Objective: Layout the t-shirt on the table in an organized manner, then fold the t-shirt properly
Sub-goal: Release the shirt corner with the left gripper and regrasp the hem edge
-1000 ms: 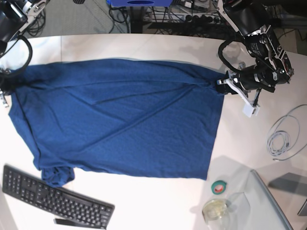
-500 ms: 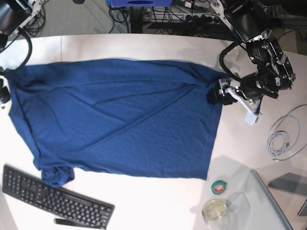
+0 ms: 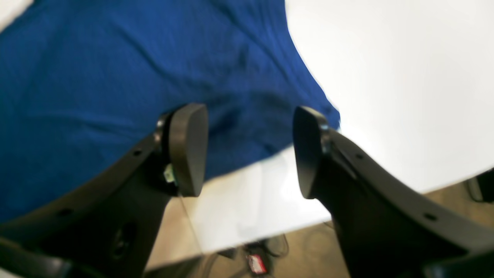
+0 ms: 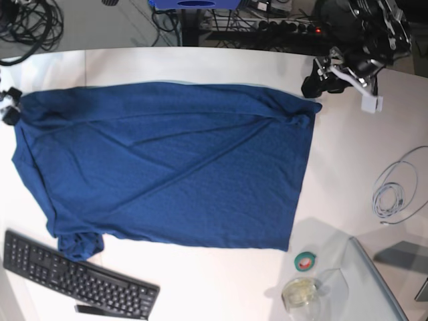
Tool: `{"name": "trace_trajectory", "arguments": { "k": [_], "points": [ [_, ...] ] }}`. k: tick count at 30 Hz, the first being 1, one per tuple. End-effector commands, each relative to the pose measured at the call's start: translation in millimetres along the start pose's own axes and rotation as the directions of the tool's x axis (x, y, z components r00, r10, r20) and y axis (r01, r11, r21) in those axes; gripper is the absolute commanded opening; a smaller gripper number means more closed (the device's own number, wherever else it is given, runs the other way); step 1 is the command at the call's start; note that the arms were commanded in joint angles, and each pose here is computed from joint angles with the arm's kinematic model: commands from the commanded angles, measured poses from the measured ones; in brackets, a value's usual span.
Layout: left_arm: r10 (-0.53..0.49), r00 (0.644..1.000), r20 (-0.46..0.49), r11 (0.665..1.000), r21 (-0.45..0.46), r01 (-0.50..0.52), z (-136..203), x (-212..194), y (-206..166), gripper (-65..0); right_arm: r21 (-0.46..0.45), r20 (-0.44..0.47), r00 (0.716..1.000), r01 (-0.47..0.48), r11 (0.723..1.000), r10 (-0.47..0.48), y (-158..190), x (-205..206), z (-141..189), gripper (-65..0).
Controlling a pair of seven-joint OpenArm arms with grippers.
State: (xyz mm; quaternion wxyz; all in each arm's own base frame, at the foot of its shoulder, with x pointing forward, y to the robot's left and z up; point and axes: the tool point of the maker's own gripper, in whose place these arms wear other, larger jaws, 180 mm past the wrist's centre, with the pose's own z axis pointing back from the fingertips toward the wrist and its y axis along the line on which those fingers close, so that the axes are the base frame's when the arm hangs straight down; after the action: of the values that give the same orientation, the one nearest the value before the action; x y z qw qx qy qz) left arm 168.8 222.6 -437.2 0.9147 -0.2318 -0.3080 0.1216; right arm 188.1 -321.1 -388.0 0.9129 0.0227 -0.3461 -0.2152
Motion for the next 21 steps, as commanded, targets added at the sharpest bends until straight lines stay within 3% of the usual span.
{"name": "trace_trajectory", "arguments": {
  "k": [1,10,18,21],
  "points": [
    [0.003,0.998,0.061,1.000,-0.013,-0.002,2,10,0,-17.3,0.007,0.051,0.998,-0.020,1.000,0.019,0,11,4,-32.1],
    [0.207,0.975,0.083,0.978,-0.044,-0.204,-30,-14,19,-17.1,0.000,0.095,0.995,-0.016,1.000,0.016,-3,9,7,-32.1],
    [0.168,0.984,0.061,0.982,-0.102,-0.161,-50,-10,-5,-17.4,0.001,0.092,0.996,-0.014,1.000,0.014,-3,8,7,-32.1],
    [0.138,0.989,0.047,0.988,-0.082,-0.134,-53,-14,-4,-19.1,0.001,0.091,0.996,-0.013,1.000,0.013,-3,8,7,-32.1]
  ]
}}
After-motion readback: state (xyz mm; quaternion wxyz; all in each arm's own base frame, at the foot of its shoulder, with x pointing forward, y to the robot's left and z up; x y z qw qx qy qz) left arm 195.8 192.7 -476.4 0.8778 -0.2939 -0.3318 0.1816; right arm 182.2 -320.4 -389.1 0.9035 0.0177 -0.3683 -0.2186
